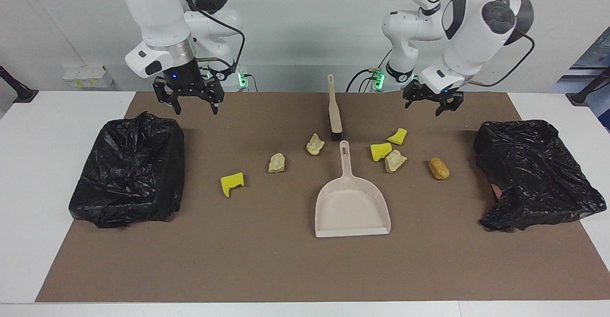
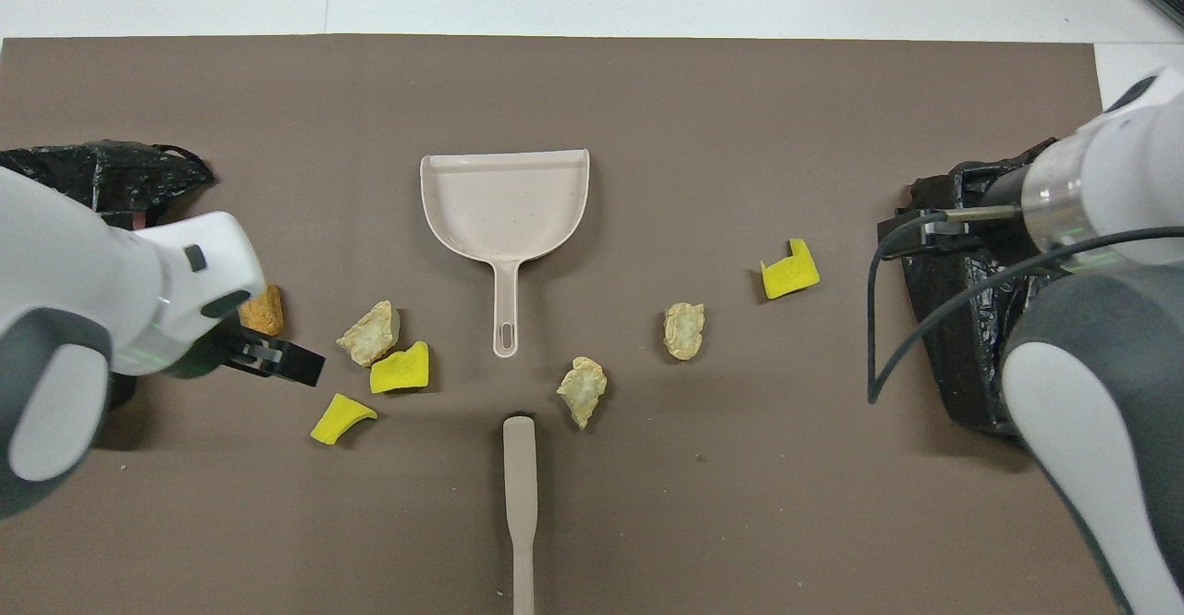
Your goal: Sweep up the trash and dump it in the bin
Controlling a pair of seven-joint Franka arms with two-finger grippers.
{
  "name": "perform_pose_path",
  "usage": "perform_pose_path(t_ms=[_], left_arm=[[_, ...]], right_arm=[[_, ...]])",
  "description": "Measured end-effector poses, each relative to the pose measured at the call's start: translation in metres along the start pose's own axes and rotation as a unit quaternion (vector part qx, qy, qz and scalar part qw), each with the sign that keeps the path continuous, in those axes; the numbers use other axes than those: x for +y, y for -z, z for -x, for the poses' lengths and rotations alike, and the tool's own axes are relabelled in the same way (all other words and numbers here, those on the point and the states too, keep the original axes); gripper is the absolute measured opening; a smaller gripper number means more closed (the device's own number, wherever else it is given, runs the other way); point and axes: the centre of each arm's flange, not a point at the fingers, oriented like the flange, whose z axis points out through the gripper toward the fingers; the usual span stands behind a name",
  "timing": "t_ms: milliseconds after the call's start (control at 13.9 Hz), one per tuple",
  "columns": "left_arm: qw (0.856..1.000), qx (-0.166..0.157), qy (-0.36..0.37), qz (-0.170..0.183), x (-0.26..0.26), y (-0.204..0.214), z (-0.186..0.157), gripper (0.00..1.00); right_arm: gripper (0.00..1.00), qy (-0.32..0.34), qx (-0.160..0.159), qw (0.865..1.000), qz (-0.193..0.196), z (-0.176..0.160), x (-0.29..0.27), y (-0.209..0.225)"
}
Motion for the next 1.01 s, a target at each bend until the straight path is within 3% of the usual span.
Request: perform_pose_path(t_ms=[576,792,1007], left_arm=[[0.999,-0.013,0.026,-0.034,0.149,-0.126,0.05,1.0],[0.998,-0.003,0.044,-0.049,0.21,-0.182,0.095,1.0],[0.997,0.03,0.064,-0.041,0.253,-0.203,0.133,1.0]], right_arm=[[1.0,0.018,-0.012,1.0,-0.008,-0.029,-0.155,-0.09],[1.0,0.035,-0.016,0.999,-0.01,-0.038,-0.212,-0.118],[1.0,0.023,-0.021,0.999,-0.012,-0.04,-0.267,-0.147]])
